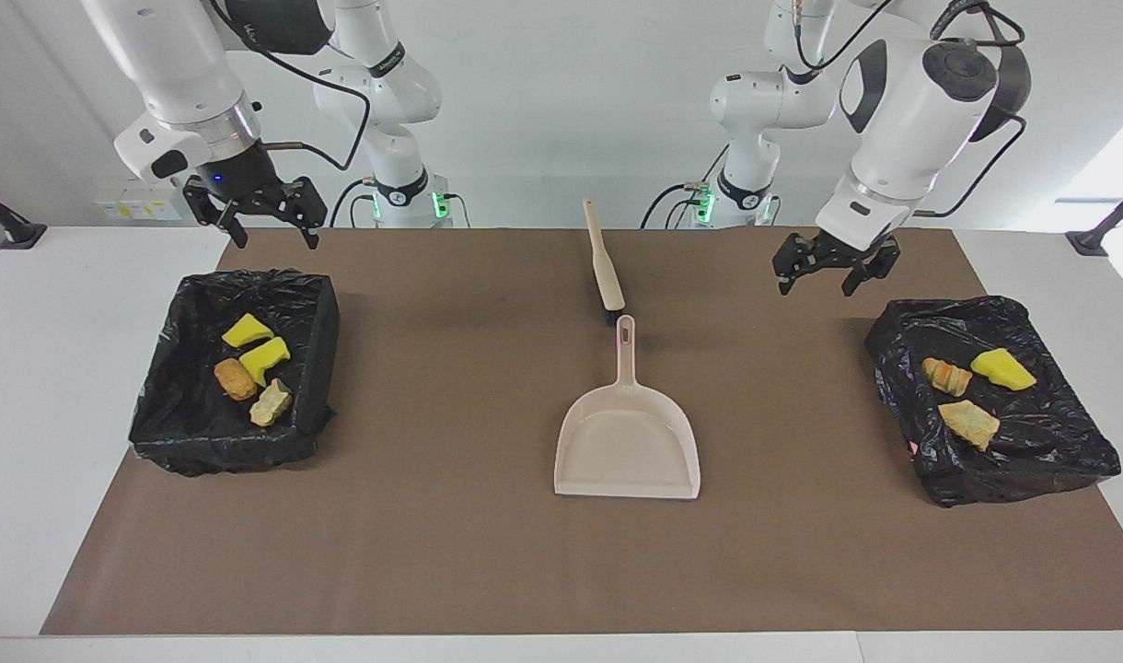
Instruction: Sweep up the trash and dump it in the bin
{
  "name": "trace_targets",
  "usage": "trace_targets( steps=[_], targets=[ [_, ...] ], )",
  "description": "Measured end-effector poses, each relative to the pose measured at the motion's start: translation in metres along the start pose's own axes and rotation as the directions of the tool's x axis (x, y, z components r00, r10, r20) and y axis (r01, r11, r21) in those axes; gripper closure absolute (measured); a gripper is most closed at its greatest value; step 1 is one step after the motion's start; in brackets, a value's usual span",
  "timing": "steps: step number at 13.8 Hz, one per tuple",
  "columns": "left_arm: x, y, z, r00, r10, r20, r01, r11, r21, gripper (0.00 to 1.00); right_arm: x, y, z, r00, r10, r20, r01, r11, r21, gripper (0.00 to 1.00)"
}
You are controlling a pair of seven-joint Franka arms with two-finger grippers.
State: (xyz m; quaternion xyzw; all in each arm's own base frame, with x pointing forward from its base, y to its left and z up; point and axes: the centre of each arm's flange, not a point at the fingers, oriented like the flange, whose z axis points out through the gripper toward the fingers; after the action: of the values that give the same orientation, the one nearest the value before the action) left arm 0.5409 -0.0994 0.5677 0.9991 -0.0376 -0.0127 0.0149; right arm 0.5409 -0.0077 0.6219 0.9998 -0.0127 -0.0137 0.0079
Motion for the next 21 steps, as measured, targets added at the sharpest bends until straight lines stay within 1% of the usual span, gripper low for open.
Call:
trace_targets(
  steps=[4,7,9,14,17,19,21],
  targets=[
    [-0.017,-0.036,-0.057,1.000,0.018,0.013,-0.018,1.000,0.002,0.00,0.000,0.000,0.000,1.000,0.000,0.000,0.000,1.000,0.000,0.00],
    [-0.035,-0.056,-0.079,0.998,0.058,0.012,-0.058,0.998,0.002,0.00,0.000,0.000,0.000,1.000,0.000,0.000,0.000,1.000,0.000,0.00],
    [-0.041,-0.060,-0.082,0.998,0.061,0.015,-0.061,0.998,0.001,0.00,0.000,0.000,0.000,1.000,0.000,0.000,0.000,1.000,0.000,0.00],
    [-0.041,-0.059,-0.076,0.998,0.055,0.028,-0.055,0.998,0.001,0.00,0.000,0.000,0.000,1.000,0.000,0.000,0.000,1.000,0.000,0.00],
    [-0.051,-0.054,-0.066,0.999,0.033,0.044,-0.033,0.999,0.004,0.00,0.000,0.000,0.000,1.000,0.000,0.000,0.000,1.000,0.000,0.00],
    [-0.056,-0.053,-0.066,0.999,0.021,0.024,-0.021,1.000,0.008,0.00,0.000,0.000,0.000,1.000,0.000,0.000,0.000,1.000,0.000,0.00],
    [-0.054,-0.051,-0.068,1.000,0.006,-0.010,-0.006,1.000,0.007,0.00,0.000,0.000,0.000,1.000,0.000,0.000,0.000,1.000,0.000,0.00]
  ],
)
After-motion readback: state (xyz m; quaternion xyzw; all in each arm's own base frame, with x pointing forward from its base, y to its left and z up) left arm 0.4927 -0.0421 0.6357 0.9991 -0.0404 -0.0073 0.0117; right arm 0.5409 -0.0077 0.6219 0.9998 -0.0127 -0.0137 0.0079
